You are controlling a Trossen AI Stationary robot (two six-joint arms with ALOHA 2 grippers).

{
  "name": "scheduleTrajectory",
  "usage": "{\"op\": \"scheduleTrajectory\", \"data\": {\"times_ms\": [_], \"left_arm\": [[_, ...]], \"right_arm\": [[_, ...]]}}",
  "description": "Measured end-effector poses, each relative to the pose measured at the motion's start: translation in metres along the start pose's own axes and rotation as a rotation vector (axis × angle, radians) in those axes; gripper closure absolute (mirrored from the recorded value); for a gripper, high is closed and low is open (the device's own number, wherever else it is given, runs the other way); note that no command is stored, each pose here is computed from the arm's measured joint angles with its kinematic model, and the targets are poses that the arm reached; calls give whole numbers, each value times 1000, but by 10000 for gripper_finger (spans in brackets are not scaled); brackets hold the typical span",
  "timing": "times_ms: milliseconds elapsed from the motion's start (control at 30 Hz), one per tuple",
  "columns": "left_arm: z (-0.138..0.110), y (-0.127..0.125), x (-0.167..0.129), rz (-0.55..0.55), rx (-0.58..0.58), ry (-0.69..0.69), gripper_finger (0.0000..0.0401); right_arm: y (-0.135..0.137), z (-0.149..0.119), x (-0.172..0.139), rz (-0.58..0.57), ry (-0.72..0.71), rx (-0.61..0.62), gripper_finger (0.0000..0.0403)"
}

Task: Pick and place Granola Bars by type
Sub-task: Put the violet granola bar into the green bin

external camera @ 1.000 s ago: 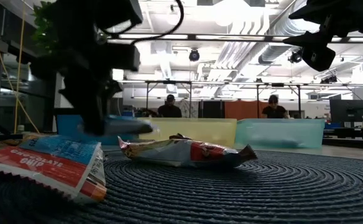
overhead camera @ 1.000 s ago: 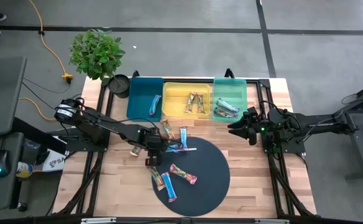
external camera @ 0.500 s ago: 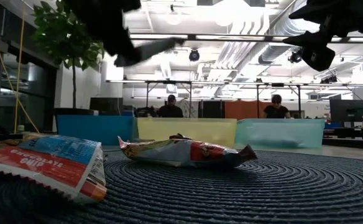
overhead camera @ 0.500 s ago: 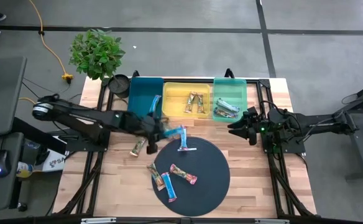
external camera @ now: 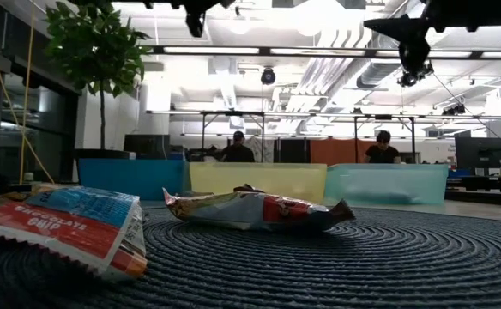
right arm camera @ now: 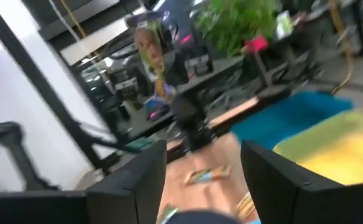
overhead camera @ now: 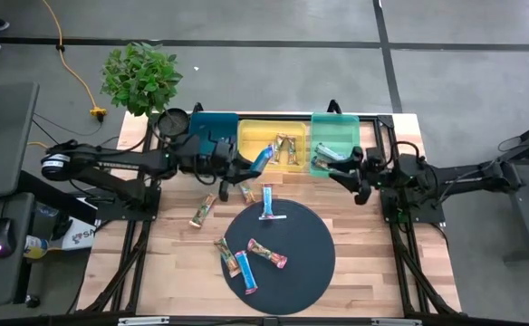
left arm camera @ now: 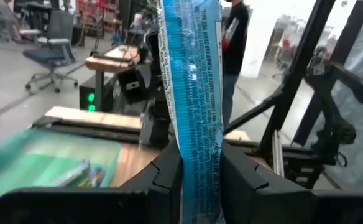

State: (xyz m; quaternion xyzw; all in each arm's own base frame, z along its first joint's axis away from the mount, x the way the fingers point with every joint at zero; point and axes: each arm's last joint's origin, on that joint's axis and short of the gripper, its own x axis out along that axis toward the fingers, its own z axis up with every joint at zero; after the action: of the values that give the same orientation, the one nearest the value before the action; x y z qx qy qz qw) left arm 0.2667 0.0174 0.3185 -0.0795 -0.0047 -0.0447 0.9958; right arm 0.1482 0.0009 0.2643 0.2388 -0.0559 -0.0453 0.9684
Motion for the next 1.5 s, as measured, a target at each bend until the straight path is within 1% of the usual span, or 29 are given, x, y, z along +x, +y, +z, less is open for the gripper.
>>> {"op": "scheduleTrajectory", "data": {"times_ms": [67, 167, 300, 433, 800, 967, 1133, 1367, 1500], "left_arm": [[0, 3, 2, 2, -2, -14, 326], [0, 7, 6, -3, -1, -45, 326], [-4, 8, 14, -19, -6, -63, 326], [-6, 9, 18, -29, -11, -75, 326], [-4, 9, 17, -33, -6, -100, 326], [-4, 8, 17, -55, -4, -100, 326], [-3, 8, 17, -61, -3, -101, 326], [-3, 8, 17, -61, -2, -106, 326], [-3, 8, 17, -61, 0, -106, 326]], "right_arm": [[3, 6, 6, -12, -44, -41, 212], [7, 12, 17, -40, -56, -117, 212], [15, 23, 39, -69, -44, -211, 212], [24, 33, 63, -55, -25, -269, 212], [37, 60, 131, 100, 31, -300, 212], [32, 59, 154, 106, 100, -306, 212], [29, 63, 165, 120, 91, -304, 212], [30, 73, 165, 137, 26, -303, 212], [30, 73, 165, 130, 16, -301, 212]]}}
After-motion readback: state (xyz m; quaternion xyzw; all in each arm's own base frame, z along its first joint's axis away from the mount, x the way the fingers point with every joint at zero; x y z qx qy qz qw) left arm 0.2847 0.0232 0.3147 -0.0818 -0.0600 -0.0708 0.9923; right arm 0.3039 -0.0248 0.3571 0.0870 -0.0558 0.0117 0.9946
